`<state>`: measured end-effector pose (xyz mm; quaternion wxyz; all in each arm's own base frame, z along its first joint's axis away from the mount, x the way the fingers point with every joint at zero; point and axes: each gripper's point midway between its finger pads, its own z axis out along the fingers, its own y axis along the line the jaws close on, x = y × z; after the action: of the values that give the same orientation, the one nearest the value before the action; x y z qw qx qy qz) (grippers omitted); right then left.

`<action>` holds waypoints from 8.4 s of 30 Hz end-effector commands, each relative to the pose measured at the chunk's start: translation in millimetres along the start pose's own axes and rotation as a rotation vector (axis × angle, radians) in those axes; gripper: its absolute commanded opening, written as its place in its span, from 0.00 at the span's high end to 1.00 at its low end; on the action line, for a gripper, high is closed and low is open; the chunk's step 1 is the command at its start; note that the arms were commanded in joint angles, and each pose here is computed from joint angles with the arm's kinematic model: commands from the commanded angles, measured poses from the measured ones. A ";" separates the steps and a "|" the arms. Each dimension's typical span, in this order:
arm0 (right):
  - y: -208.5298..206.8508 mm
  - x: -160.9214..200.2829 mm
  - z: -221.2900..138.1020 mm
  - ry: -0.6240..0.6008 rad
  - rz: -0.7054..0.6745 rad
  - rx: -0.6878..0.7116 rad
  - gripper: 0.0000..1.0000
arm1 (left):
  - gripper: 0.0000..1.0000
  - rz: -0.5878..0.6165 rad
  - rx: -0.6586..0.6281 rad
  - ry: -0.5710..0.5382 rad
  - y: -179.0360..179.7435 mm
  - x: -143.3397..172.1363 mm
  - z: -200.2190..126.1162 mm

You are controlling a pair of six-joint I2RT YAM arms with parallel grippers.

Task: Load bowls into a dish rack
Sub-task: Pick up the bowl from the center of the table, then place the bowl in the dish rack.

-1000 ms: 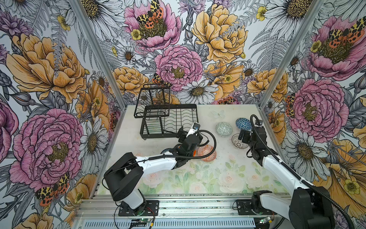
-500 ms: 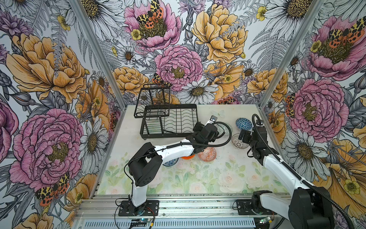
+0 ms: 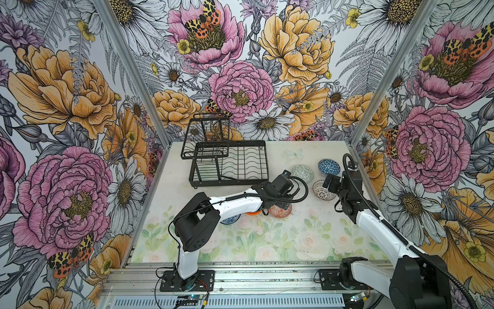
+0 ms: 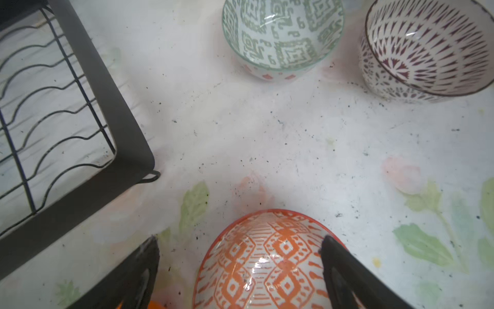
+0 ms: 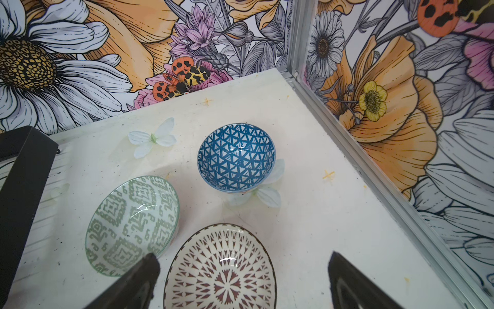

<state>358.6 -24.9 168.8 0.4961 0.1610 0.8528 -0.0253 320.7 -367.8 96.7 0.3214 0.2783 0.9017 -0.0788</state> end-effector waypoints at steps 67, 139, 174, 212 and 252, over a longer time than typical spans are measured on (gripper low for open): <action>85.9 -63.9 -69.9 -0.102 0.227 -0.421 0.01 | 1.00 -0.377 -0.016 -0.521 86.1 -109.9 -108.0; 344.3 -115.6 -116.7 0.119 0.566 -1.072 0.54 | 1.00 -0.447 -0.442 -1.175 115.2 -119.4 -172.7; 331.9 -110.7 -99.2 0.050 0.420 -0.934 1.00 | 1.00 -0.374 -0.450 -1.164 98.0 -118.5 -178.7; 334.5 -97.8 -61.2 0.156 0.524 -0.749 1.00 | 0.97 -0.358 -0.472 -1.226 93.3 -117.5 -183.1; 330.8 -98.0 -52.6 0.105 0.187 -0.884 1.00 | 0.01 -0.412 -0.251 -0.912 135.8 -89.5 -206.6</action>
<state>459.4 266.4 288.1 0.4374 0.0636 0.8129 0.3791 340.4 -220.1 335.9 0.7427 -0.0484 0.6570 -0.1197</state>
